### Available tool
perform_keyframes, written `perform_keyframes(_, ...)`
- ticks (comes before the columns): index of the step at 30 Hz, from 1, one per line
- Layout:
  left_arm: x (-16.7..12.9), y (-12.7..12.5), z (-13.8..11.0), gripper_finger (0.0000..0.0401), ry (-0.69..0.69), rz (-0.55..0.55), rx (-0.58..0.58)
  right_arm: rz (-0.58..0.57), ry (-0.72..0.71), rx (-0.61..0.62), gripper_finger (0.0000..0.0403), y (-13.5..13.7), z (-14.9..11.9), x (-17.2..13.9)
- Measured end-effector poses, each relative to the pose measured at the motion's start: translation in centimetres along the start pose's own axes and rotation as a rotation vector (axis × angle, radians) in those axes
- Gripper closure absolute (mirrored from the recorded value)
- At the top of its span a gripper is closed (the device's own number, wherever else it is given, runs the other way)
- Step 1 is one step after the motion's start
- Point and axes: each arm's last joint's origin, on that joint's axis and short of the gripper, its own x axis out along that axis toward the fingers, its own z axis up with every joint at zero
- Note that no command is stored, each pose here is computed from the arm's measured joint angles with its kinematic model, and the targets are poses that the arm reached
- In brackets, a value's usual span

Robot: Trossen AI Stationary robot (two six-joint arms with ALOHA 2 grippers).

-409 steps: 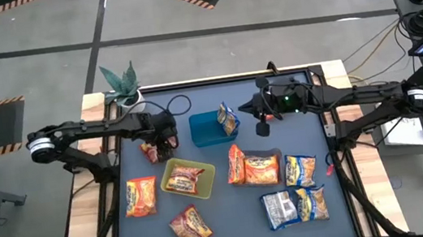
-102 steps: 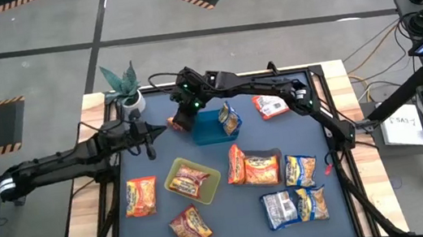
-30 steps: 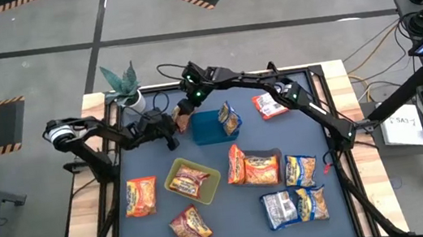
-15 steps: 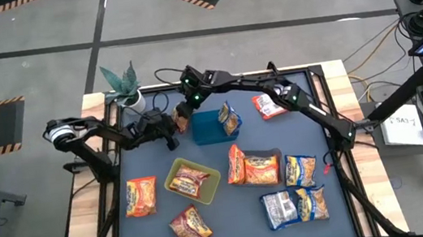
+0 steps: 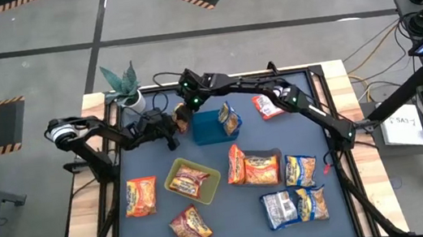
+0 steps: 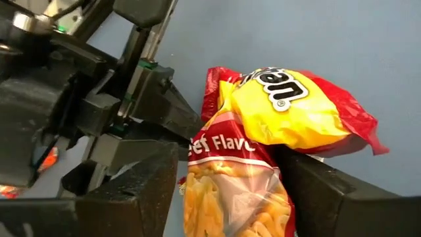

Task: Sort Maruchan noodles
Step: Put the red noodle pack into the yellow bin

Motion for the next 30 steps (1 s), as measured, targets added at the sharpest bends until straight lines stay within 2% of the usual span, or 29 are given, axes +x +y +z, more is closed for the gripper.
perform_keyframes(4, 0.0, 0.0, 0.0, 0.0401, -0.004, 0.0, 0.0, -0.043, -0.011, -0.011, 0.0196, 0.1, -0.1, 0.1)
perform_keyframes(17, 0.0, 0.0, 0.1, 0.0401, -0.014, 0.001, 0.0, -0.047, -0.011, -0.015, 0.0279, 0.0, -0.1, 0.2)
perform_keyframes(30, -1.4, 0.0, 0.3, 0.0401, -0.042, 0.004, 0.004, -0.026, -0.003, -0.015, 0.0299, 0.2, -0.1, 0.1)
